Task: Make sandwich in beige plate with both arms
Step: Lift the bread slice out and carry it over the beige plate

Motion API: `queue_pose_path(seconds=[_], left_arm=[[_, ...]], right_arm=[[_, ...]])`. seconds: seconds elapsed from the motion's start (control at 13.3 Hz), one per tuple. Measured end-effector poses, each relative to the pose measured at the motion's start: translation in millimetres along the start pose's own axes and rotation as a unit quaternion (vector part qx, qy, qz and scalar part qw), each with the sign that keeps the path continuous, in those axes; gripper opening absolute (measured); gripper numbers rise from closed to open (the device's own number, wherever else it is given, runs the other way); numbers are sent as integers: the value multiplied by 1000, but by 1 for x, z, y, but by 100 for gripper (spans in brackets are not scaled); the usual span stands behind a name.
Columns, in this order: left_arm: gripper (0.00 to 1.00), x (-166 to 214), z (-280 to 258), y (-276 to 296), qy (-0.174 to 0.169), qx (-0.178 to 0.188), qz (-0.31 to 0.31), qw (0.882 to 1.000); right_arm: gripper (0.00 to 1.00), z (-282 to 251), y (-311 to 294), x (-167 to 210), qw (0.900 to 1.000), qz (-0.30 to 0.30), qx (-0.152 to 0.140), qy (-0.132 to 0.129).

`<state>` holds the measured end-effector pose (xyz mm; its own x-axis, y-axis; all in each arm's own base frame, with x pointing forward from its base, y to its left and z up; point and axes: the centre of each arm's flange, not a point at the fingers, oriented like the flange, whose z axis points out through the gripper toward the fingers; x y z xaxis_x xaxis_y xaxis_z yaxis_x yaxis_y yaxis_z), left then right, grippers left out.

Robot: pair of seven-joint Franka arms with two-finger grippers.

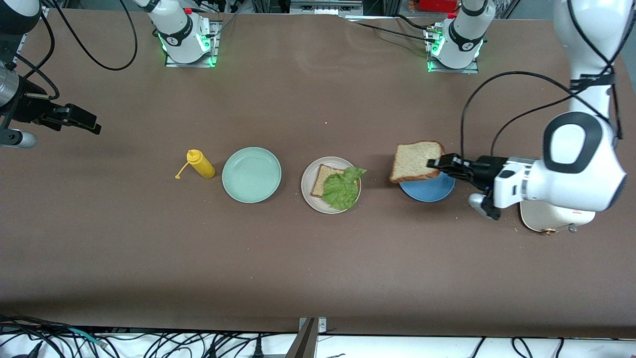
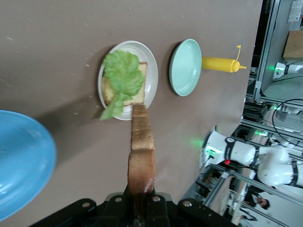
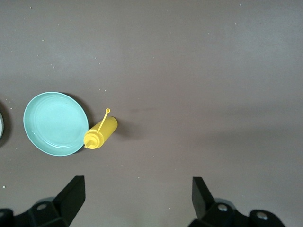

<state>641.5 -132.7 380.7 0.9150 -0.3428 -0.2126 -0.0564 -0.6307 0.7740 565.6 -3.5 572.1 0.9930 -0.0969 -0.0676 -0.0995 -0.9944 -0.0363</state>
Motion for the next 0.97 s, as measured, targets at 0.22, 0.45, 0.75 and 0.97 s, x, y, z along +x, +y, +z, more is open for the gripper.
queue_pose_path(seconds=[0.22,0.45,0.75,0.97], left_arm=[[9,20,42,14,2,-27,-27,999],[9,39,75,26,22,-51,-69,996],[9,57,111,13,34,-80,-101,991],[9,69,141,12,51,-70,-110,990]], right_arm=[[100,0,0,0,1000,0,0,0],[100,0,-3,0,1000,-3,0,1],[100,0,-11,-1,1000,-9,0,1],[100,0,-10,0,1000,-9,0,1]])
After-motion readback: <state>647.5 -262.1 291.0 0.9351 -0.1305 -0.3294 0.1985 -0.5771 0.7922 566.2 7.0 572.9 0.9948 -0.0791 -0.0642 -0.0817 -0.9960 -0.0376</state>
